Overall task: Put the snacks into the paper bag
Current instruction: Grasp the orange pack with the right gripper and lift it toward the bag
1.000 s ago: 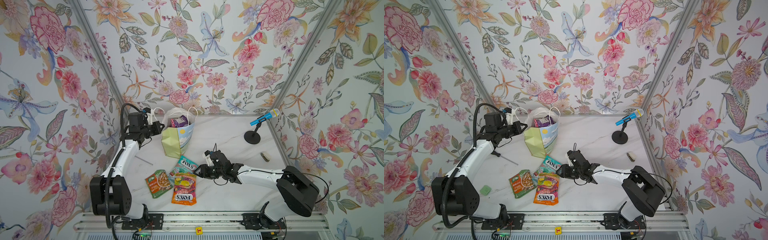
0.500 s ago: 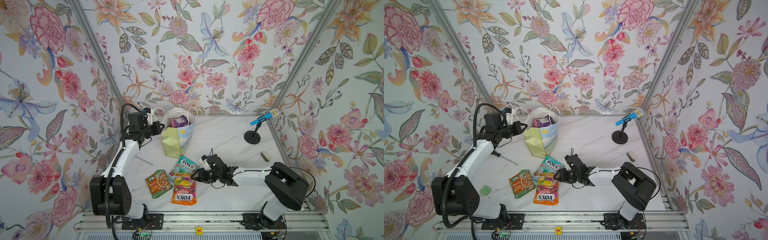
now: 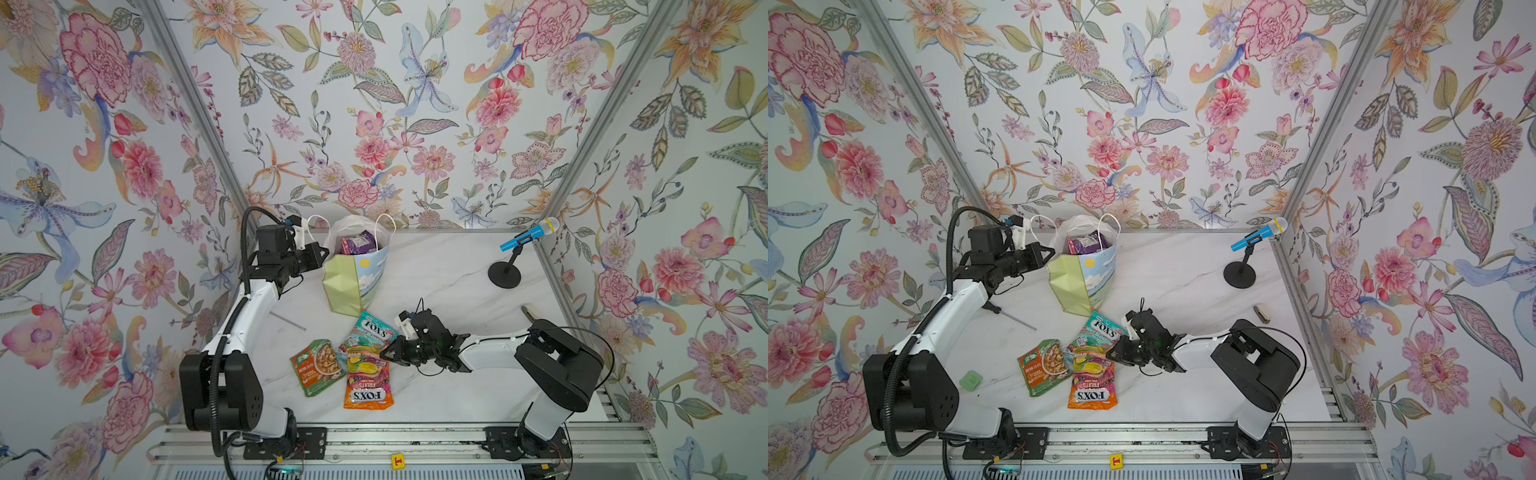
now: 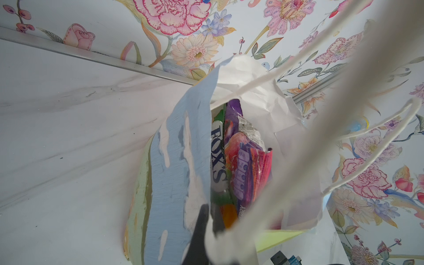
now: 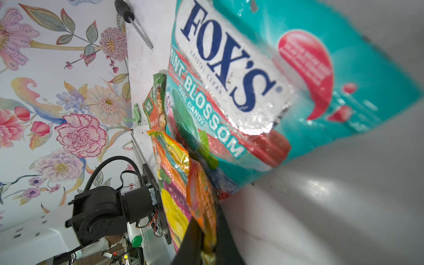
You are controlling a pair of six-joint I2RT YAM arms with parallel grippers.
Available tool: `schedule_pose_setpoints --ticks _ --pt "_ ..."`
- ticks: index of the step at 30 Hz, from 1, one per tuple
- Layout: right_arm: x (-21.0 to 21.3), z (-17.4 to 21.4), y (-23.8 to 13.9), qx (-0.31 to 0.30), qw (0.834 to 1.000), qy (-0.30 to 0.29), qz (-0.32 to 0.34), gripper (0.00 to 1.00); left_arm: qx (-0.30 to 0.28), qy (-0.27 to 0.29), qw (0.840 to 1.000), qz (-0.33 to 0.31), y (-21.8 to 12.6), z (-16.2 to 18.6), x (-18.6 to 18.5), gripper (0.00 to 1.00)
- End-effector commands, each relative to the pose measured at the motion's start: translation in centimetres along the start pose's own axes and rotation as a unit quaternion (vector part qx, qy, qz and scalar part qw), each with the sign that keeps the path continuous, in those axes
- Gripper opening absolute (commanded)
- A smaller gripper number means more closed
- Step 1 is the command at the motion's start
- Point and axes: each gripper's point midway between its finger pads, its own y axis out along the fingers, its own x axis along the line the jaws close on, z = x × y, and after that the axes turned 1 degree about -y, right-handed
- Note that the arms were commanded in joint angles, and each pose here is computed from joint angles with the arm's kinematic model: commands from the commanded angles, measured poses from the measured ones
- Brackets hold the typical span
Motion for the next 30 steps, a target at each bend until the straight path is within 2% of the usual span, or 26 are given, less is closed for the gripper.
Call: schedule_pose_setpoints --ticks 1,2,9,16,21,25,30 --pt "3.2 -1.1 -0.8 -0.015 0.999 -0.02 -0.031 0.03 -0.001 0.002 1.0 0.006 -0.6 0.3 -0.2 0.0" --pt "3.9 -1.5 -1.2 -0.019 0.999 -0.028 -0.032 0.0 -0.001 0.003 1.0 0.006 -0.6 0.3 -0.2 0.0" --pt "10.5 -4.1 -5.4 -0.057 0.993 -0.091 -0.051 0.0 0.0 0.002 1.0 0.008 -0.5 0.4 -0.2 0.0" --pt "17.8 -6.9 -11.6 -0.129 0.976 -0.16 -0.068 0.0 -0.002 0.003 1.0 0.01 -0.5 0.4 -0.3 0.0" --pt "23.8 -10.3 -16.3 -0.215 0.946 -0.232 -0.064 0.0 -0.004 0.0 1.0 0.01 -0.4 0.4 -0.2 0.0" --pt "28.6 -13.1 -19.5 -0.295 0.911 -0.284 -0.059 0.0 -0.004 -0.004 1.0 0.014 -0.3 0.4 -0.2 0.0" --pt "32.1 -16.7 -21.3 -0.366 0.875 -0.316 -0.026 0.0 -0.005 -0.005 1.0 0.013 -0.2 0.3 -0.2 0.0"
